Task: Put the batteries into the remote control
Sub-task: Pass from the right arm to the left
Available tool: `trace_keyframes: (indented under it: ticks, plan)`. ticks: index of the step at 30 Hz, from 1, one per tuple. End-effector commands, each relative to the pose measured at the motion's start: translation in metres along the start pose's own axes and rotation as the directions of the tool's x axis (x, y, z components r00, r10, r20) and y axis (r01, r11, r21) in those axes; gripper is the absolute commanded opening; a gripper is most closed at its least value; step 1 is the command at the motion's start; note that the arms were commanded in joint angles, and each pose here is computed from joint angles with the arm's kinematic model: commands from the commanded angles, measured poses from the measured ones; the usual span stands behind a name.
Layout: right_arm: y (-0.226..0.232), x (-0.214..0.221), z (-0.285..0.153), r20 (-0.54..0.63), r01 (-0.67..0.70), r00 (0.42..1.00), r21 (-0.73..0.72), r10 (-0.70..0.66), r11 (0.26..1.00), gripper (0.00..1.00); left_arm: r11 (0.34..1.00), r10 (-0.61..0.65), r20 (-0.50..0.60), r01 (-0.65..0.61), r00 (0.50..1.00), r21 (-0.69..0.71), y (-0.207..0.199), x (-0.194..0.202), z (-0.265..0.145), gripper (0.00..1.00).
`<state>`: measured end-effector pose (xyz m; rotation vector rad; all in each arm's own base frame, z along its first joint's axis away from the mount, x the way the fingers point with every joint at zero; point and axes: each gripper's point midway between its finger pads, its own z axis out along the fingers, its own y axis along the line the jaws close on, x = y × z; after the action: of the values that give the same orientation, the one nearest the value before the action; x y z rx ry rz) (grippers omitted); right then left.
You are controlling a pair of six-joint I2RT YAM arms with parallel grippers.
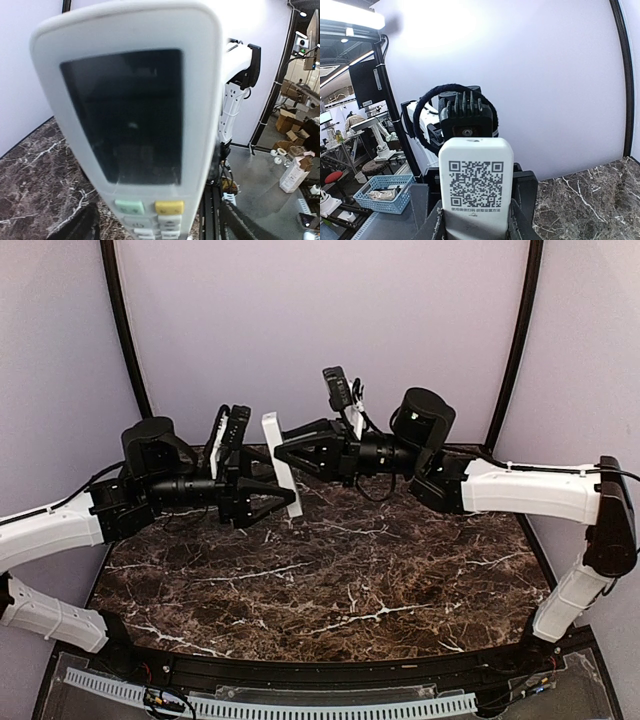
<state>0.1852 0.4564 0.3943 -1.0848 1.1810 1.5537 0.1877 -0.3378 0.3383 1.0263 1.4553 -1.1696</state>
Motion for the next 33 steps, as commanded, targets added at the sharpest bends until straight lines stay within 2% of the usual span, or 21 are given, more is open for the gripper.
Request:
trace_keyframes:
  ticks: [1,2,3,4,7,9,12,14,16,17,18,19,20,21,22,23,24,25,28,33]
  plan:
    - [0.015,-0.017,-0.001,0.064,0.029,0.998,-0.064,-0.025,0.998,0.00,0.996,0.002,0.039,-0.005,0.999,0.087,-0.010,-0.021,0.007,0.72]
    - [0.014,-0.016,-0.001,0.064,0.028,0.998,-0.060,-0.024,0.998,0.00,0.995,-0.002,0.036,-0.002,0.999,0.095,-0.010,-0.020,0.008,0.63]
    - [0.014,-0.015,-0.002,0.063,0.025,0.998,-0.057,-0.022,0.998,0.00,0.995,-0.003,0.036,-0.001,0.999,0.096,-0.009,-0.021,0.010,0.58]
    - [0.014,-0.014,-0.002,0.060,0.022,0.998,-0.056,-0.019,0.998,0.00,0.995,-0.002,0.038,-0.002,0.999,0.096,-0.009,-0.021,0.010,0.48]
    - [0.013,-0.010,-0.003,0.048,0.012,0.999,-0.053,-0.009,0.999,0.00,0.995,0.009,0.049,-0.013,0.999,0.096,-0.010,-0.025,0.010,0.31]
    - [0.012,-0.006,-0.003,0.038,0.002,0.999,-0.047,-0.001,0.999,0.00,0.996,0.010,0.046,-0.015,0.999,0.093,-0.009,-0.026,0.011,0.23]
    - [0.006,-0.004,-0.004,0.025,-0.008,1.000,-0.010,0.008,1.000,0.00,0.998,-0.005,0.036,0.002,0.999,0.066,-0.004,-0.024,0.011,0.18]
    - [-0.005,-0.006,-0.008,0.020,-0.018,1.000,0.063,0.017,0.998,0.20,0.999,-0.037,0.014,0.037,0.999,0.015,0.005,-0.019,0.011,0.16]
    - [-0.025,-0.009,-0.016,0.010,-0.038,0.999,0.198,0.037,0.979,0.44,0.991,-0.099,-0.026,0.096,0.995,-0.096,0.024,-0.008,0.012,0.14]
    - [-0.039,-0.008,-0.023,-0.003,-0.049,0.999,0.290,0.052,0.956,0.51,0.968,-0.158,-0.059,0.143,0.986,-0.205,0.043,0.003,0.009,0.14]
    - [-0.054,-0.007,-0.031,-0.014,-0.058,0.998,0.384,0.068,0.922,0.58,0.943,-0.220,-0.118,0.180,0.968,-0.279,0.054,0.021,0.007,0.14]
    - [-0.070,-0.003,-0.042,-0.030,-0.067,0.995,0.484,0.093,0.873,0.63,0.900,-0.276,-0.124,0.212,0.953,-0.380,0.072,0.031,0.002,0.14]
    - [-0.083,0.002,-0.053,-0.047,-0.070,0.992,0.568,0.117,0.820,0.68,0.861,-0.348,-0.173,0.241,0.922,-0.447,0.084,0.055,-0.001,0.14]
    - [-0.100,0.011,-0.070,-0.073,-0.062,0.986,0.672,0.149,0.738,0.72,0.803,-0.419,-0.153,0.286,0.895,-0.523,0.099,0.066,-0.009,0.14]
    - [-0.110,0.019,-0.084,-0.097,-0.048,0.980,0.735,0.175,0.676,0.75,0.762,-0.485,-0.183,0.311,0.855,-0.569,0.107,0.093,-0.011,0.14]
    - [-0.119,0.027,-0.096,-0.117,-0.036,0.972,0.785,0.205,0.618,0.76,0.708,-0.553,-0.156,0.363,0.818,-0.606,0.116,0.106,-0.016,0.14]
    - [-0.125,0.034,-0.107,-0.132,-0.022,0.964,0.823,0.229,0.568,0.76,0.667,-0.611,-0.175,0.383,0.773,-0.639,0.121,0.131,-0.018,0.15]
    - [-0.129,0.042,-0.114,-0.150,-0.010,0.956,0.843,0.253,0.537,0.77,0.613,-0.669,-0.166,0.412,0.724,-0.674,0.129,0.151,-0.021,0.14]
    - [-0.135,0.062,-0.129,-0.190,0.018,0.930,0.878,0.314,0.479,0.77,0.506,-0.766,-0.180,0.406,0.618,-0.761,0.137,0.195,-0.033,0.11]
    - [-0.140,0.092,-0.142,-0.228,0.041,0.890,0.903,0.395,0.429,0.77,0.389,-0.844,-0.181,0.344,0.505,-0.855,0.142,0.237,-0.048,0.13]
